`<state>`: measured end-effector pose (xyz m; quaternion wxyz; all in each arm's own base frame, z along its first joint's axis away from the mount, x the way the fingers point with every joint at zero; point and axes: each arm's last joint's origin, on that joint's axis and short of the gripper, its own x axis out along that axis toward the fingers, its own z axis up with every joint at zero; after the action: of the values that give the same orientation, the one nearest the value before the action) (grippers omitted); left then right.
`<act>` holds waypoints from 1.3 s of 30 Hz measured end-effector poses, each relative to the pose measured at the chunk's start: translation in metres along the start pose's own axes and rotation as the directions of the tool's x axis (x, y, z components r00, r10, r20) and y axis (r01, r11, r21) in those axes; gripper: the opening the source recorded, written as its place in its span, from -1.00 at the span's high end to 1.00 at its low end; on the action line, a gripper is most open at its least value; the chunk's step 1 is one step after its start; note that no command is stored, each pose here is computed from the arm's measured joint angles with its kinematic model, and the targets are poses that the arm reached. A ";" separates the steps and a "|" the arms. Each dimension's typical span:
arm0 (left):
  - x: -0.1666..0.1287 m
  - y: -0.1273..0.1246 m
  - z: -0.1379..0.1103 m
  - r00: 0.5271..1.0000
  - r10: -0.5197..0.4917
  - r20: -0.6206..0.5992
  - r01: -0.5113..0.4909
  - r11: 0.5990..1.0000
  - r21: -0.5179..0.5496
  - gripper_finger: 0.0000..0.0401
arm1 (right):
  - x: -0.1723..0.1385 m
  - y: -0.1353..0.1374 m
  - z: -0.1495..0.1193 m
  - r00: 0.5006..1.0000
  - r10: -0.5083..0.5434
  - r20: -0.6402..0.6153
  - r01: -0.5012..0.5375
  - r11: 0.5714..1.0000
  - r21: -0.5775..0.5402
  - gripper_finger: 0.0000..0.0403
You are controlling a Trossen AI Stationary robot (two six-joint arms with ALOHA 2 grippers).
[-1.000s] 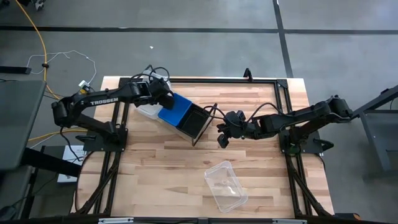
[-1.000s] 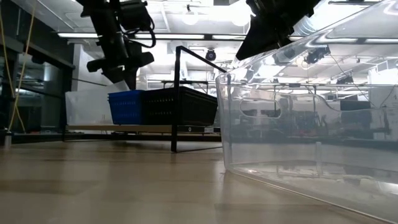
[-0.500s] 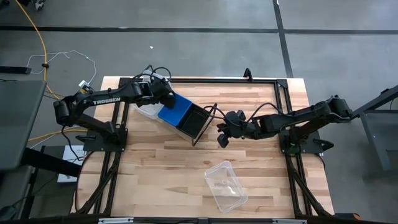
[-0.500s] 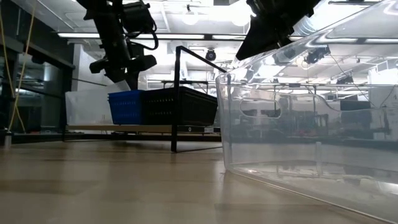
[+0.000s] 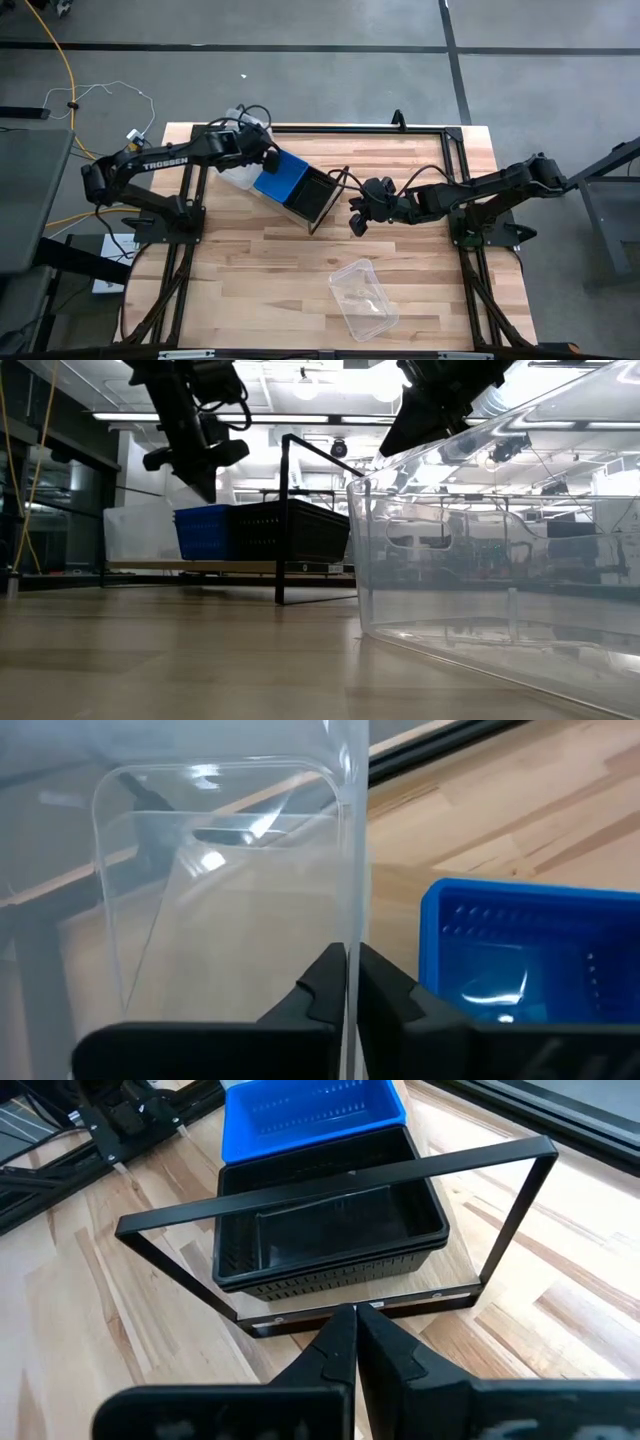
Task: Stack baskets on shelf by color
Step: Stack the left transparent bin on top of the other transparent bin on the shelf
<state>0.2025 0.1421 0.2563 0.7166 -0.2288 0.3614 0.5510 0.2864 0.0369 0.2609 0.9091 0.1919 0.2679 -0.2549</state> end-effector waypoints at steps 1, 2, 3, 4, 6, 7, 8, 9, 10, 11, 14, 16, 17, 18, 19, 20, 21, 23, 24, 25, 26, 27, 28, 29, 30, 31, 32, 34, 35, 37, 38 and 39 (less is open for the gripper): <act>-0.001 0.000 0.000 1.000 -0.003 0.006 0.003 1.000 -0.004 0.97 | 0.000 0.000 0.000 1.000 0.000 0.000 0.000 1.000 0.000 1.00; -0.002 0.001 0.001 1.000 -0.007 0.012 0.007 1.000 -0.007 0.99 | 0.000 0.000 0.000 1.000 0.000 0.000 0.000 1.000 0.000 1.00; -0.003 0.000 0.002 1.000 -0.012 0.020 0.013 1.000 -0.012 0.99 | 0.000 0.000 0.000 1.000 0.000 0.000 0.000 1.000 0.000 1.00; -0.003 0.000 0.003 0.999 -0.020 0.029 0.020 1.000 -0.018 0.99 | 0.000 0.000 0.000 1.000 -0.001 0.000 0.001 1.000 -0.001 1.00; -0.007 0.001 0.006 0.999 -0.028 0.043 0.029 0.999 -0.026 0.99 | 0.000 0.000 0.000 1.000 -0.002 -0.001 0.002 1.000 -0.002 1.00; -0.009 0.000 0.008 0.998 -0.034 0.052 0.035 0.999 -0.027 0.99 | 0.000 0.000 0.000 1.000 -0.004 -0.003 0.004 1.000 -0.003 1.00; -0.011 0.000 0.011 0.997 -0.039 0.061 0.040 0.999 -0.024 1.00 | 0.000 0.000 0.000 1.000 -0.005 -0.004 0.005 1.000 -0.004 1.00; -0.014 -0.001 0.015 0.996 -0.044 0.071 0.046 0.999 -0.020 1.00 | 0.000 0.000 0.000 1.000 -0.005 -0.004 0.005 1.000 -0.004 1.00; -0.017 -0.001 0.018 0.995 -0.046 0.085 0.048 0.999 -0.018 1.00 | 0.000 0.000 0.000 1.000 -0.005 -0.004 0.005 1.000 -0.004 1.00; -0.020 -0.001 0.022 0.994 -0.048 0.099 0.050 0.999 -0.013 1.00 | 0.000 0.000 -0.001 1.000 -0.005 -0.004 0.005 1.000 -0.004 1.00; -0.030 -0.002 0.033 0.989 -0.058 0.139 0.057 0.998 0.011 1.00 | 0.000 0.000 -0.001 1.000 -0.005 -0.004 0.005 1.000 -0.004 1.00; -0.037 -0.002 0.040 0.985 -0.064 0.160 0.059 0.998 0.035 1.00 | 0.000 0.000 0.000 1.000 -0.005 -0.004 0.005 1.000 -0.004 1.00; -0.041 -0.001 0.043 0.984 -0.067 0.164 0.061 0.997 0.043 1.00 | 0.000 0.000 0.000 1.000 -0.005 -0.004 0.005 1.000 -0.004 1.00; -0.047 -0.001 0.047 0.984 -0.074 0.163 0.066 0.996 0.051 1.00 | 0.000 0.000 0.000 1.000 -0.005 -0.004 0.005 1.000 -0.004 1.00; -0.053 0.001 0.051 0.984 -0.085 0.158 0.076 0.995 0.062 1.00 | 0.000 0.000 0.000 1.000 -0.005 -0.004 0.005 1.000 -0.004 1.00; -0.059 0.002 0.055 0.984 -0.100 0.149 0.090 0.993 0.072 1.00 | 0.000 -0.001 0.000 1.000 -0.005 -0.004 0.005 1.000 -0.004 1.00; -0.066 0.004 0.058 0.984 -0.120 0.132 0.109 0.991 0.082 1.00 | 0.000 0.000 0.000 1.000 -0.006 -0.004 0.006 1.000 -0.004 1.00; -0.079 0.008 0.062 0.986 -0.144 0.087 0.136 0.986 0.099 1.00 | 0.000 -0.001 0.000 1.000 -0.006 -0.004 0.006 1.000 -0.004 1.00; -0.086 0.010 0.064 0.987 -0.148 0.066 0.141 0.984 0.107 1.00 | 0.000 0.000 0.000 1.000 -0.006 -0.004 0.006 1.000 -0.004 1.00; -0.091 0.012 0.064 0.988 -0.145 0.043 0.140 0.984 0.112 1.00 | 0.000 0.000 0.000 1.000 -0.005 -0.004 0.005 1.000 -0.004 1.00; -0.096 0.014 0.063 0.990 -0.137 0.020 0.134 0.984 0.116 1.00 | 0.000 -0.001 0.000 1.000 -0.006 -0.003 0.006 1.000 -0.004 1.00; -0.099 0.016 0.061 0.992 -0.126 -0.003 0.125 0.986 0.113 1.00 | 0.000 0.000 -0.001 1.000 -0.006 -0.004 0.006 1.000 -0.004 1.00; -0.101 0.017 0.059 0.993 -0.113 -0.028 0.115 0.987 0.110 1.00 | 0.000 0.000 0.000 1.000 -0.005 -0.003 0.005 1.000 -0.004 1.00; -0.101 0.018 0.056 0.994 -0.099 -0.053 0.104 0.989 0.101 1.00 | 0.000 -0.001 0.000 1.000 -0.006 -0.003 0.006 1.000 -0.004 1.00; -0.101 0.019 0.053 0.993 -0.085 -0.078 0.092 0.991 0.094 1.00 | 0.000 -0.001 0.000 1.000 -0.006 -0.003 0.006 1.000 -0.004 1.00; -0.100 0.020 0.050 0.992 -0.069 -0.103 0.079 0.993 0.093 1.00 | 0.000 -0.001 0.000 1.000 -0.006 -0.003 0.006 1.000 -0.004 1.00; -0.100 0.020 0.048 0.991 -0.056 -0.124 0.068 0.993 0.095 1.00 | 0.000 -0.001 0.000 1.000 -0.006 -0.003 0.006 1.000 -0.004 1.00; -0.095 0.016 0.045 0.988 -0.044 -0.149 0.059 0.993 0.098 1.00 | 0.000 -0.001 0.000 1.000 -0.008 -0.003 0.008 1.000 -0.003 1.00; -0.092 0.012 0.044 0.987 -0.039 -0.159 0.056 0.993 0.104 1.00 | 0.001 -0.001 0.000 1.000 -0.010 -0.002 0.010 1.000 -0.002 1.00; -0.086 0.006 0.043 0.984 -0.032 -0.174 0.052 0.992 0.112 1.00 | 0.001 -0.003 0.001 1.000 -0.015 -0.001 0.015 1.000 0.002 1.00; -0.084 0.003 0.042 0.983 -0.026 -0.181 0.047 0.993 0.112 1.00 | 0.002 -0.004 0.002 1.000 -0.018 0.000 0.018 1.000 0.005 1.00; -0.079 0.000 0.041 0.981 -0.015 -0.192 0.039 0.992 0.119 1.00 | 0.003 -0.005 0.003 1.000 -0.022 0.000 0.022 1.000 0.008 1.00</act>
<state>0.2026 0.1222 0.3434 0.6987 -0.2413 0.4582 0.4937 0.2867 0.0308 0.2604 0.9055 0.1926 0.2688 -0.2658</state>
